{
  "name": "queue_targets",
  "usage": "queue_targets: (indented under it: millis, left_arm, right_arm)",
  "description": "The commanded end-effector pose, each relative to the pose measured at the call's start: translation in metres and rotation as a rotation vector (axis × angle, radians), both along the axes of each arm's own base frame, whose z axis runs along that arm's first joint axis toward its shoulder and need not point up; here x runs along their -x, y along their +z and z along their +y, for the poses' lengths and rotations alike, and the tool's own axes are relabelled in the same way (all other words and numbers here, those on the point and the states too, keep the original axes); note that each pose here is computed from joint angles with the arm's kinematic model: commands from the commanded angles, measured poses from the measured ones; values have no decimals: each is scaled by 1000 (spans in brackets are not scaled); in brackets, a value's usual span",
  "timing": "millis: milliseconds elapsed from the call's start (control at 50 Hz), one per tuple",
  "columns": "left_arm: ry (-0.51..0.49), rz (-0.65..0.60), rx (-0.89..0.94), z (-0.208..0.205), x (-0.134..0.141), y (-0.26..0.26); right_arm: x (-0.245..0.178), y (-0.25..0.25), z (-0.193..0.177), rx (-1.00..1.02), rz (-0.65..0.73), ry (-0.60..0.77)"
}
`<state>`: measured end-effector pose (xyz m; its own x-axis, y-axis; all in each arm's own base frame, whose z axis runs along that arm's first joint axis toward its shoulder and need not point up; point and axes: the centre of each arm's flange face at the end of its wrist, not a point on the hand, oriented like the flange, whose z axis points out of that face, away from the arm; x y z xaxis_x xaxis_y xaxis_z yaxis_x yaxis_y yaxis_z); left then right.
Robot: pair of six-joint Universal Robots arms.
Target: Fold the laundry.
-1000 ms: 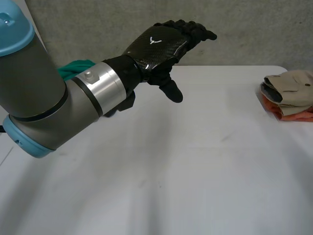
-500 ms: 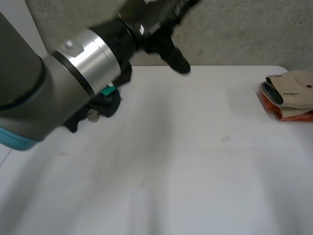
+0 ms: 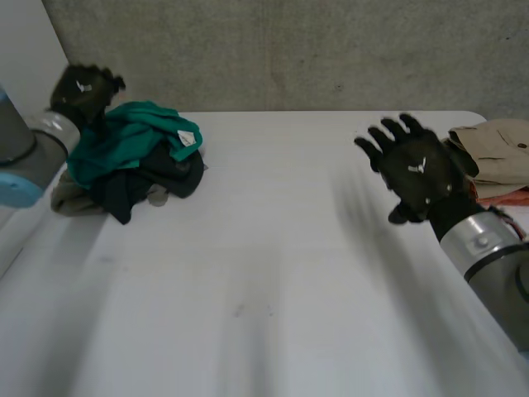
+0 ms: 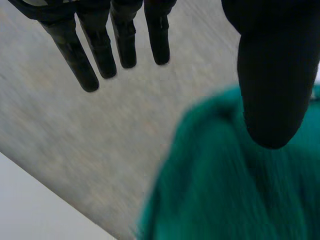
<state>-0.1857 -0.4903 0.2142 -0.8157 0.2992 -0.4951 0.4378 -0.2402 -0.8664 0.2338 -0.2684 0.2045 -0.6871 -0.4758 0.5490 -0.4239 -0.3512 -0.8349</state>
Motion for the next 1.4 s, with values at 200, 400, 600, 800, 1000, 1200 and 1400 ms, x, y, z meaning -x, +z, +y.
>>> queue_targets:
  millis: [200, 400, 600, 800, 1000, 1200, 1400]
  left_arm:
    - [-29, 84, 259, 23, 46, 52]
    - [-466, 320, 152, 172, 127, 106]
    - [-683, 227, -318, 260, 188, -13]
    - [-641, 64, -285, 274, 199, -31]
    - [-537, 75, -267, 286, 170, 22]
    - [-403, 111, -433, 269, 136, 11]
    - [-504, 95, -438, 282, 169, -18]
  right_arm:
    - [10, -18, 2, -76, 21, -56]
    - [29, 9, -14, 1, -16, -192]
    - [43, 21, -21, -5, -23, -261]
    - [43, 8, -17, -177, -35, -260]
    - [45, -1, 3, -631, -219, -308]
    - [42, -49, 23, -834, -241, -323]
    - [40, -67, 18, -801, -236, -331]
